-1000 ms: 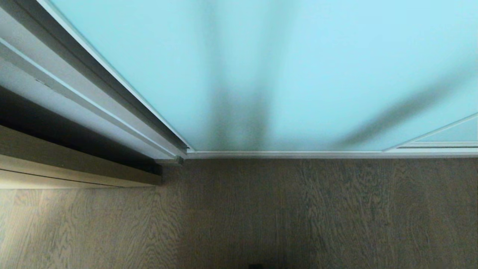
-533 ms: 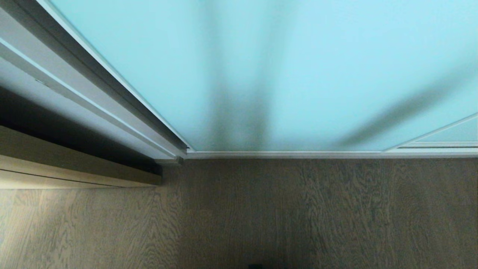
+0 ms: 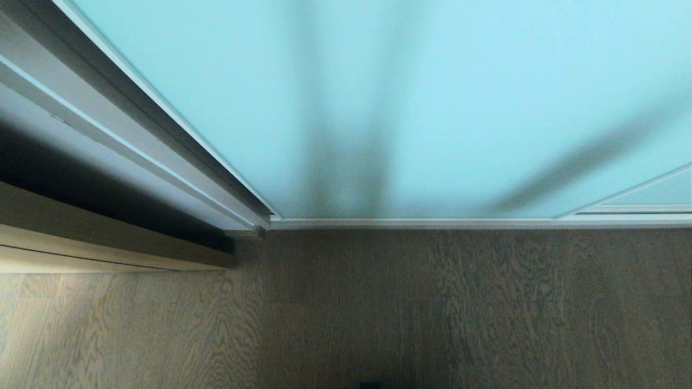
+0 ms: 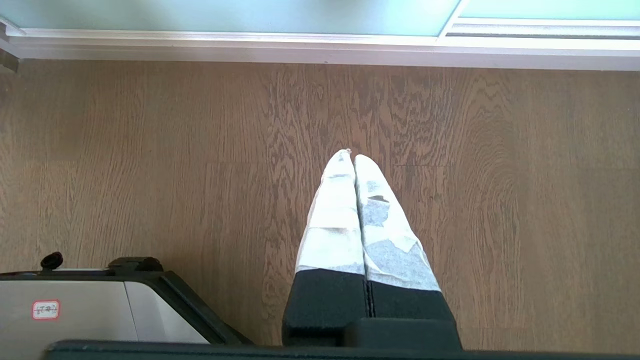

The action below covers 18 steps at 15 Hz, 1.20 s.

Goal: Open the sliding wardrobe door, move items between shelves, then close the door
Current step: Open the door

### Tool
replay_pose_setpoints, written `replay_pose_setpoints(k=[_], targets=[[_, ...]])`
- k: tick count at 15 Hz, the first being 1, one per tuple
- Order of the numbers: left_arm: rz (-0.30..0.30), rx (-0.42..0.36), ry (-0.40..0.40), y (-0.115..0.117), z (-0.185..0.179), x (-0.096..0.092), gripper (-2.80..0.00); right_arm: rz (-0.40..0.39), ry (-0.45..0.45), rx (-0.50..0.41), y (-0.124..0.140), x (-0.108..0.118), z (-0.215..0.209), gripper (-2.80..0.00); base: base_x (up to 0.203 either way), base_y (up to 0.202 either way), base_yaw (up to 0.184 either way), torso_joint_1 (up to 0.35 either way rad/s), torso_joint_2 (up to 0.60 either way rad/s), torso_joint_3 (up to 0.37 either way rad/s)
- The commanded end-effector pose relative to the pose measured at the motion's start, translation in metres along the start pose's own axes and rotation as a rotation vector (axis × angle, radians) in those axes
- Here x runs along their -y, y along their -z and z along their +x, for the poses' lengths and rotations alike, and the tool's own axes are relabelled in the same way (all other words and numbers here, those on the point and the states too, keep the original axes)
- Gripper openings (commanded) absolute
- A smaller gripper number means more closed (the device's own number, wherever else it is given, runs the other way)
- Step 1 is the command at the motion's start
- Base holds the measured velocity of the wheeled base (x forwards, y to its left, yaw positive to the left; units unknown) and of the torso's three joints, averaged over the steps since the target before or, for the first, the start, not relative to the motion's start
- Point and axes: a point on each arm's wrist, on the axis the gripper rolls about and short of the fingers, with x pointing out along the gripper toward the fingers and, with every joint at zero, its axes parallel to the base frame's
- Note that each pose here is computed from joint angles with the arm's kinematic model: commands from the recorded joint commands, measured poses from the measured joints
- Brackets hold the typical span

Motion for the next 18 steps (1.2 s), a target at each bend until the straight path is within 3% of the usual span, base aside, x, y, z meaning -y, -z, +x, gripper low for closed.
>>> replay_pose_setpoints(k=[1,10,18], targets=[[-0.006,-0.044,0.000,0.014,0.019,-0.002,-2.80,-0.001,0.000,0.001,0.000,0.000,0.000,-2.80,0.000,0.000,0.000,0.000,0.00,0.000],[-0.034,-0.089,0.057,0.030,0.054,0.003,-2.80,-0.001,0.000,0.001,0.000,0.000,0.000,-2.80,0.000,0.000,0.000,0.000,0.00,0.000],[-0.063,-0.123,0.141,0.040,0.076,0.018,-2.80,-0.001,0.000,0.001,0.000,0.000,0.000,-2.80,0.000,0.000,0.000,0.000,0.00,0.000]])
